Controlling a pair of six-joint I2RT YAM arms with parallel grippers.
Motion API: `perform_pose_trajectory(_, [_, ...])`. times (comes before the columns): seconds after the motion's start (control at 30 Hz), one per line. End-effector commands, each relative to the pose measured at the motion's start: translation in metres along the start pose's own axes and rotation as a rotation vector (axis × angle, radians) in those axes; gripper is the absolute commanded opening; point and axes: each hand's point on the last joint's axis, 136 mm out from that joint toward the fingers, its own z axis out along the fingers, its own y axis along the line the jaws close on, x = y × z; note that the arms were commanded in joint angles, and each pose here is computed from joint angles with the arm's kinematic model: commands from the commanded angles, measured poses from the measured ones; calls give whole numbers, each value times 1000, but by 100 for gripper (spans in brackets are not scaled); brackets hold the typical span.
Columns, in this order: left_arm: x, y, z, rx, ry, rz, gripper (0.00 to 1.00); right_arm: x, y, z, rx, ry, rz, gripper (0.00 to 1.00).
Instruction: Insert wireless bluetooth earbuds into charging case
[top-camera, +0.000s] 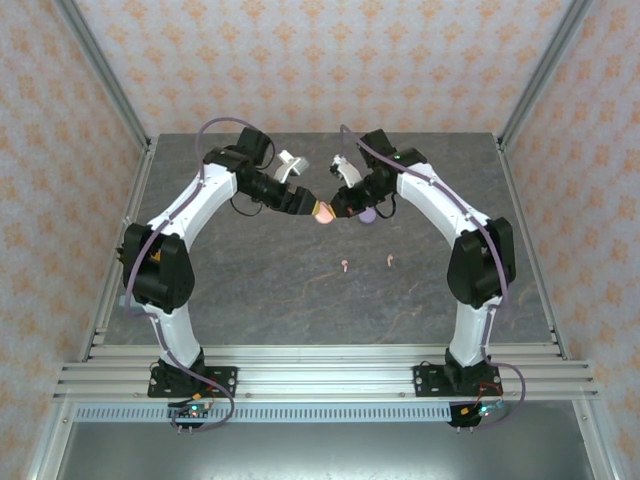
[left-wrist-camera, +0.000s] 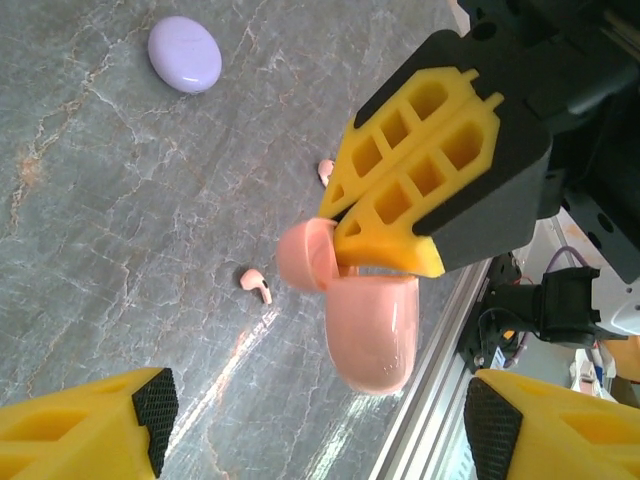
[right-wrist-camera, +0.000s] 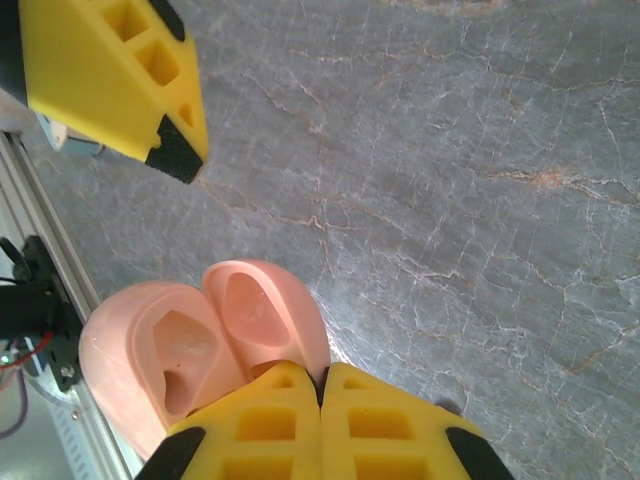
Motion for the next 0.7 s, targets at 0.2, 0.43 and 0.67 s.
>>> perform_pose_trajectory(0.2, [7,-20,5,123,51,2,69,-6,14,-1,14,4,-80,0])
perform_pose_trajectory(0.43, [18,-22,16,202,97,-28,64,-12,18,-3,5,-18,-87,0])
perform_pose_trajectory(0.67, [20,-26,18,238,113,-33,60,-14,22,-8,-4,-37,-97,0])
